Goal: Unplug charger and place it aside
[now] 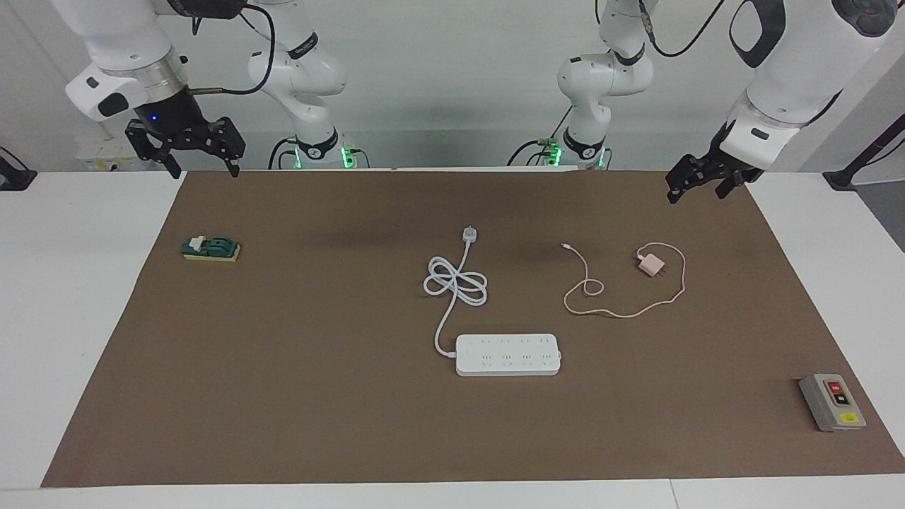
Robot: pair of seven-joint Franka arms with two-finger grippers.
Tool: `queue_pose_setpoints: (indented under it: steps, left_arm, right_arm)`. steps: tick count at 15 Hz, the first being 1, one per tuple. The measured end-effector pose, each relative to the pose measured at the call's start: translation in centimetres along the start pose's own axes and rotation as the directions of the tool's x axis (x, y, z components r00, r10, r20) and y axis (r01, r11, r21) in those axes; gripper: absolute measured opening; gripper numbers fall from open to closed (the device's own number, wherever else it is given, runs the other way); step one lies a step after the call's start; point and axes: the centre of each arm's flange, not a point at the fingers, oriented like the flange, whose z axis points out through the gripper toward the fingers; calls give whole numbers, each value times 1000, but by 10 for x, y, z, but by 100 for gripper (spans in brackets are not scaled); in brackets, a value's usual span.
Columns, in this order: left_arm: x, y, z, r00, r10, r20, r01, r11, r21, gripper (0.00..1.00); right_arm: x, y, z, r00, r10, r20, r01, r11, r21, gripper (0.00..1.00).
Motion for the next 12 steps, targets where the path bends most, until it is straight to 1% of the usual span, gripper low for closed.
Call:
queue_pose_setpoints:
  steps: [12]
  left_arm:
    - [0,0,0,1000,0,0,0,1000,0,100]
  right_arm:
    - [0,-3,0,1000,-4,0,4,1000,0,100]
